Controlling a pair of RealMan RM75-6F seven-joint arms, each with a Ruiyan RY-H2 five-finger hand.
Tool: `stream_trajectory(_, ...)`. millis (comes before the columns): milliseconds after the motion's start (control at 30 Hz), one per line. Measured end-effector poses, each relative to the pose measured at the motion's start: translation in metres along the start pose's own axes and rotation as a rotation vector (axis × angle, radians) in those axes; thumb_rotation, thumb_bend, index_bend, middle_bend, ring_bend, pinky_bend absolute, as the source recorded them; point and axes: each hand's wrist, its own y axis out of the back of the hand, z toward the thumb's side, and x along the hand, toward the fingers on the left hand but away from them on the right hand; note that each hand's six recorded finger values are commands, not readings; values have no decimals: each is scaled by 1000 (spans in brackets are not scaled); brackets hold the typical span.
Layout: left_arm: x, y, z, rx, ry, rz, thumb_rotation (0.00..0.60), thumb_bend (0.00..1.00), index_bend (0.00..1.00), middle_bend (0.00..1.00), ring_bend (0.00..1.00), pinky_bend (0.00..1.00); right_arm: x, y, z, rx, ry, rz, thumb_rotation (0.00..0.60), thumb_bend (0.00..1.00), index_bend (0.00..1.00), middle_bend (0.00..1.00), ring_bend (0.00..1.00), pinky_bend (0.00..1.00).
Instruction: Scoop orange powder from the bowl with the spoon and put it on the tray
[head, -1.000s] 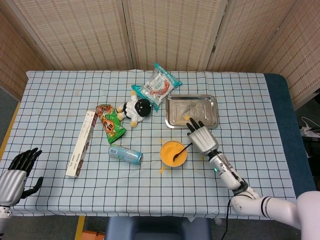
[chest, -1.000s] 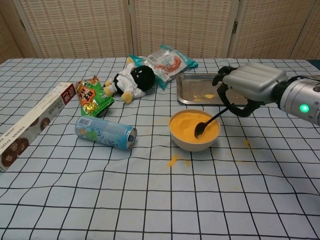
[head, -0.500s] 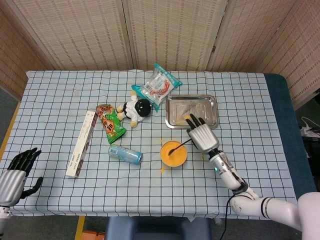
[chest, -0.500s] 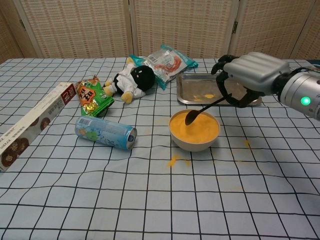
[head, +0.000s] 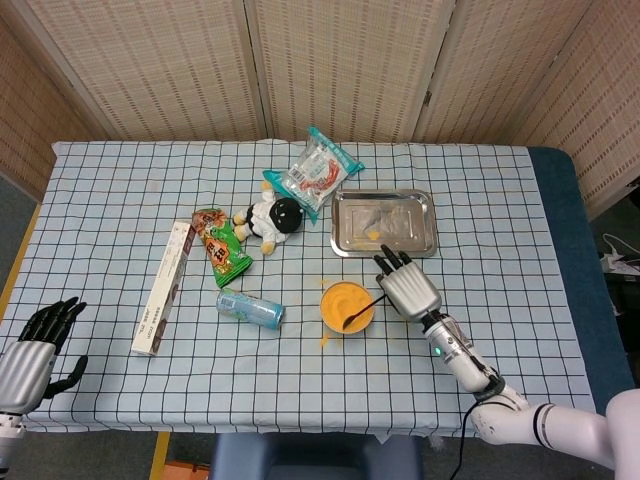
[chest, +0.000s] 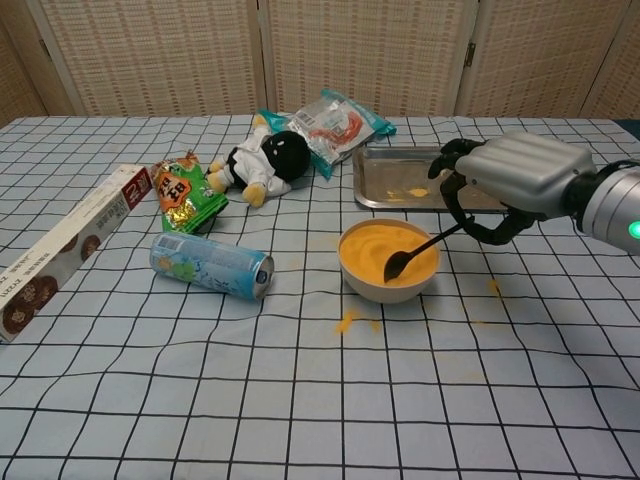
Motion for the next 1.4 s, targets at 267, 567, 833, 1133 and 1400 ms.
stream_trajectory(267, 1, -1, -2, 0, 9, -6, 600, 436, 0, 0, 0, 84, -15, 0, 3, 62, -16, -24, 600, 698, 999, 167, 37, 245)
stream_trajectory(567, 1, 0, -3, -3, 12, -3, 600, 437, 0, 0, 0, 85, -33, 3, 8, 90, -72, -55, 600, 725, 999, 171, 37, 247)
stream_trajectory(833, 3, 1, -3, -1, 11, 21, 600, 436, 0, 0, 0, 84, -34, 8, 6, 49, -99, -102, 600, 729, 999, 171, 37, 247)
stream_trajectory(1133, 3, 0, -3, -5, 12, 8, 600, 436, 0, 0, 0, 84, -36, 20, -9, 36, -119, -128, 600, 729, 994, 174, 39, 253)
stream_trajectory(1400, 4, -1, -5, -5, 20, -1, 600, 436, 0, 0, 0, 84, -49, 13, -9, 56, -115, -99, 600, 730, 995, 187, 51, 261)
